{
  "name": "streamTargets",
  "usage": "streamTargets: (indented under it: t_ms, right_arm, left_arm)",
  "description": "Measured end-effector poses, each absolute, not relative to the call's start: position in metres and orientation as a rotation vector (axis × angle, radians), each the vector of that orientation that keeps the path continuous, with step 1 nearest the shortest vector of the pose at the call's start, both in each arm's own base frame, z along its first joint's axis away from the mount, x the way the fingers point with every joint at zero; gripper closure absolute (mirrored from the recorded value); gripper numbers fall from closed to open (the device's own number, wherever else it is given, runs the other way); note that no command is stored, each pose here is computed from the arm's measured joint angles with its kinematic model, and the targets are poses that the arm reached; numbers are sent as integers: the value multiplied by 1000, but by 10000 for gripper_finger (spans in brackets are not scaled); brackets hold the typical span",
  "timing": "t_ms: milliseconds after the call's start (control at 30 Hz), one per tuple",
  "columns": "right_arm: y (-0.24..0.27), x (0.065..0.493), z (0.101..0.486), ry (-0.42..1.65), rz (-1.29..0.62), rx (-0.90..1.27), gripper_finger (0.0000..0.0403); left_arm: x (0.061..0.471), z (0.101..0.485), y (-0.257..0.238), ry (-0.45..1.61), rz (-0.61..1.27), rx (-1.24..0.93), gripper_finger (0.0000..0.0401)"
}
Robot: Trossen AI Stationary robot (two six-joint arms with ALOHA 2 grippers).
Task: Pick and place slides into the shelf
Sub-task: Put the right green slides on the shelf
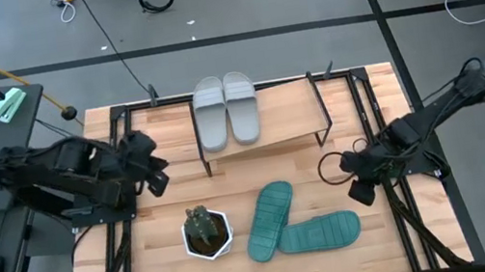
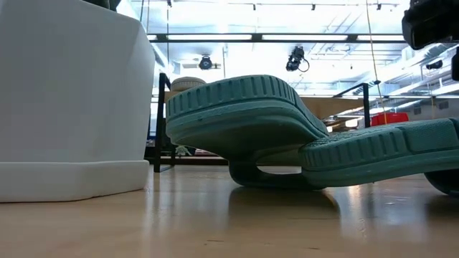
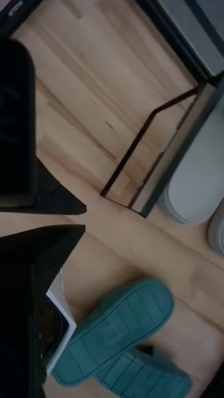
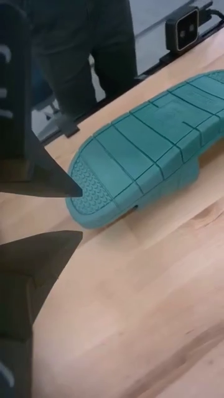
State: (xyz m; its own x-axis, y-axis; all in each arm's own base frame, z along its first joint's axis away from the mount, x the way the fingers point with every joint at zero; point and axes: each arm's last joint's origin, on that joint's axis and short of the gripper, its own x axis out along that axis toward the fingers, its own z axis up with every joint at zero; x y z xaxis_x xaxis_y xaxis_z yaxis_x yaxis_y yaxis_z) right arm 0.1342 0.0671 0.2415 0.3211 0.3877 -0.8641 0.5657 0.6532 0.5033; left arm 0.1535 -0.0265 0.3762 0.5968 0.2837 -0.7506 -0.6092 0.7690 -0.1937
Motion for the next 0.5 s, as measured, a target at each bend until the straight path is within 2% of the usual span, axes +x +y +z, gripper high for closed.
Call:
streamTargets:
  t_ms: [200,367,500]
  right_arm:
    - [77,130,238,1303,-92,889,302]
    - [89,130,212,1266,-35,941,315]
    - [91,128,195,1224,-61,951,325]
  left_arm:
    - [133,365,-24,664,580,-554,377]
    - [128,359,-21,544,564,-595,386]
    - [129,357,-22,487,498,-591,387]
